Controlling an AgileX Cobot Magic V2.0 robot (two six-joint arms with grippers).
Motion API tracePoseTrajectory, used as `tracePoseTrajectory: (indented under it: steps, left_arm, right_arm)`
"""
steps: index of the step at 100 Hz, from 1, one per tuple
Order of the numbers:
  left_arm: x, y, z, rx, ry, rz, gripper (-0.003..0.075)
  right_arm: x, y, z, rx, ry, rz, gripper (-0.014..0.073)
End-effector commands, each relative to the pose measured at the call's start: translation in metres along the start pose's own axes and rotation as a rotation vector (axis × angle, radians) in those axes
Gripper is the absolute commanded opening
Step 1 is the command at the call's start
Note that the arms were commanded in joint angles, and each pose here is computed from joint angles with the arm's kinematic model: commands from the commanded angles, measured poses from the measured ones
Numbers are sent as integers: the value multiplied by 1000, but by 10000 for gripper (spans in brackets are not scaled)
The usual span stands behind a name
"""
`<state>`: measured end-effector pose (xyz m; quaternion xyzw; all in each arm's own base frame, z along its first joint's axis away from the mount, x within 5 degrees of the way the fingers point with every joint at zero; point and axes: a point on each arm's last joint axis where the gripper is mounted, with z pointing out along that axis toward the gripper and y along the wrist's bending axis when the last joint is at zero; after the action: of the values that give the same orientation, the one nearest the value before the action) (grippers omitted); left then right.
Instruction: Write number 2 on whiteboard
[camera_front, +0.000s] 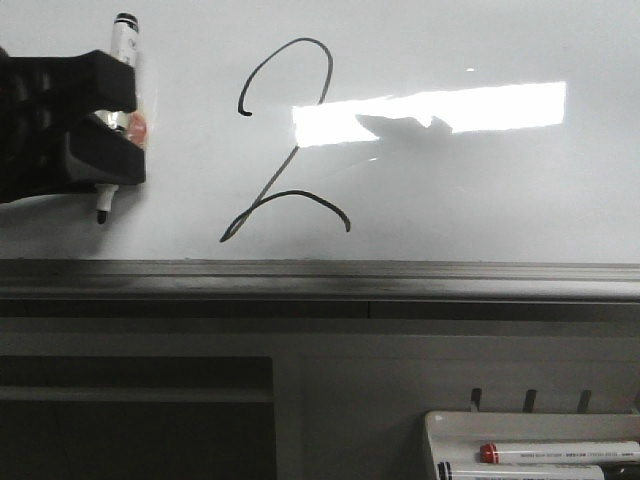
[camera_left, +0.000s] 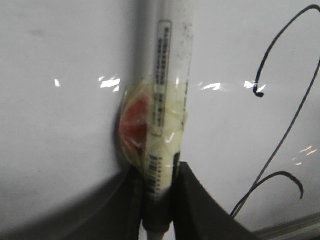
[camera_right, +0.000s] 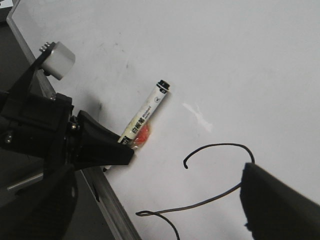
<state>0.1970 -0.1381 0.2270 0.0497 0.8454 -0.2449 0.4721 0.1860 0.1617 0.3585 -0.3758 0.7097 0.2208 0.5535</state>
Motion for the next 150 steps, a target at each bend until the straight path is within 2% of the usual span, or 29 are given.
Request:
tracePoseTrajectory:
  steps: [1, 35, 42, 51, 61, 66, 75, 104, 109, 114, 116, 119, 125, 139, 141, 150]
  left_arm:
    - [-16, -4, 5, -1, -92, -65, -20]
    - [-17, -4, 10, -9, -89, -78, -19]
    - [-17, -4, 10, -8, -89, -76, 8]
    - [-17, -4, 10, -8, -89, -76, 130]
    - [-17, -4, 10, -8, -89, -76, 338]
    - [-17, -5, 9, -7, -90, -76, 415]
    - [-18, -5, 7, -1, -88, -78, 473]
    - [-30, -13, -22, 62, -107, -86, 472]
    - [-32, -15, -29, 78, -105, -73, 472]
    - [-34, -16, -37, 92, -119, -58, 458]
    - [-35, -16, -40, 98, -128, -51, 443]
    - [-36, -16, -45, 105, -141, -51, 413]
    - [-40, -17, -56, 125, -179, -48, 306]
    - [-45, -17, -85, 173, -282, 16, 4]
    - [-45, -16, -89, 179, -295, 24, -20]
    - [-42, -13, -107, 202, -351, 56, -20]
  right_arm:
    - [-17, -4, -10, 37, -76, 9, 587]
    - [-16, -3, -10, 25, -69, 9, 587]
    - [-16, -2, -10, 21, -67, 9, 587]
    - [-16, -2, -10, 18, -65, 9, 587]
    - [-16, -2, -10, 16, -64, 9, 587]
    - [-16, -2, -10, 16, -64, 9, 587]
    - [-16, -2, -10, 16, -64, 9, 587]
    - [-16, 2, -14, -17, -56, 27, 575]
    - [-16, 2, -16, -17, -59, 47, 505]
    - [-15, 3, -20, -10, -67, 46, 333]
    - [-14, 3, -21, -6, -71, 46, 279]
    - [-14, 3, -24, 2, -79, 44, 139]
    - [-12, 4, -32, 24, -100, 42, -74]
    - [-1, 7, -57, 79, -154, 40, -71]
    - [2, 8, -61, 87, -161, 40, -71]
    - [14, 12, -81, 120, -203, 37, -71]
